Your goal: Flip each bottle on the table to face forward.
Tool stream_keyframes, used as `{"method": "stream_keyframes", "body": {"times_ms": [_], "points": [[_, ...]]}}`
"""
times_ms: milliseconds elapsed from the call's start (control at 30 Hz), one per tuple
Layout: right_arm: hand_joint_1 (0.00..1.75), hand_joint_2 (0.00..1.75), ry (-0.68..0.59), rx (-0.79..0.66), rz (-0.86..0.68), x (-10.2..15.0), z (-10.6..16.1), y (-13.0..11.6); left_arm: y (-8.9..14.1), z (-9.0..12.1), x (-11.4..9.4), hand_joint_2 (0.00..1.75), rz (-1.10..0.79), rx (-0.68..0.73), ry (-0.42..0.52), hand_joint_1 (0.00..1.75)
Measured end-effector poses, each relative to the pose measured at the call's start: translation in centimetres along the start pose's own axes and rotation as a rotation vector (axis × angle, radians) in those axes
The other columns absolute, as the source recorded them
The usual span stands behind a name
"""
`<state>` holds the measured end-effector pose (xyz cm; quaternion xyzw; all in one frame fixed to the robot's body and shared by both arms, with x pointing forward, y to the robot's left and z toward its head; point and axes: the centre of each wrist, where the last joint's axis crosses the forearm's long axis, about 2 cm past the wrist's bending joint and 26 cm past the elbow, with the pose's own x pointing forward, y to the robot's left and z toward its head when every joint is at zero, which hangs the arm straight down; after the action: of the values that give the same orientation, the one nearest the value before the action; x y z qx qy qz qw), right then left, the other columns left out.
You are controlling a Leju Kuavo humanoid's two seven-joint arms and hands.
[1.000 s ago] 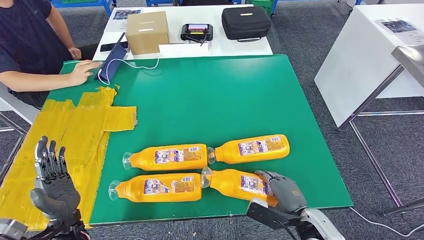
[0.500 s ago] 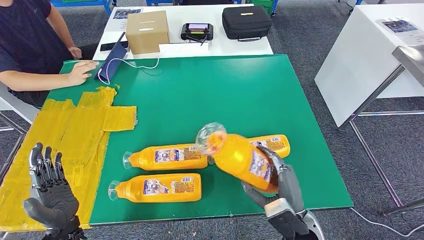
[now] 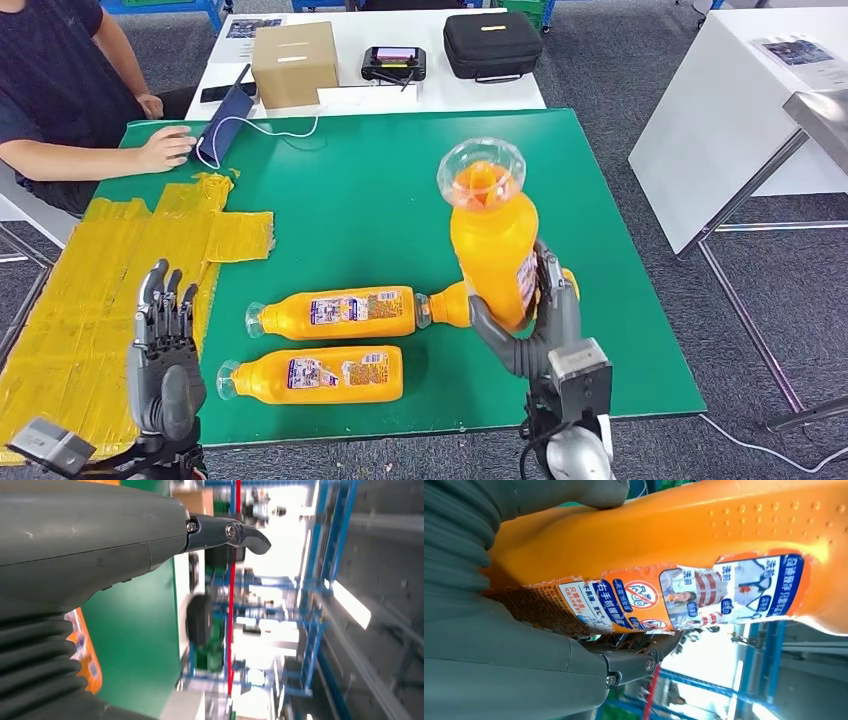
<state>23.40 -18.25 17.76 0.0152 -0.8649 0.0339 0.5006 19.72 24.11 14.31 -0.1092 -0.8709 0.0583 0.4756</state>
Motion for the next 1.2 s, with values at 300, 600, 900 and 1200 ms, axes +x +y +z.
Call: {"method": "stream_keyframes", "body": {"times_ms": [300,600,900,1200], "points": [[1.75,1.75,0.043,0.175,0.004,-1.4,-3.5,2.5,-0.7,-1.0,-0.6,1.75,0.040,-0.070,0.008,0.00],[1.75,1.75,0.061,0.369,0.053,-1.6,-4.8,4.6,-0.9,-1.4,-1.1,1.75,0.092,-0.129,0.022,0.00],[1.75,1.75,0.051,0.561,0.163,-1.5,-5.0,6.1,-0.8,-1.4,-1.5,1.75,0.105,-0.169,0.044,0.00],[1.75,1.75,0.048,0.664,0.250,-1.8,-5.0,6.6,-1.0,-1.3,-1.5,1.75,0.119,-0.213,0.055,0.00]]}}
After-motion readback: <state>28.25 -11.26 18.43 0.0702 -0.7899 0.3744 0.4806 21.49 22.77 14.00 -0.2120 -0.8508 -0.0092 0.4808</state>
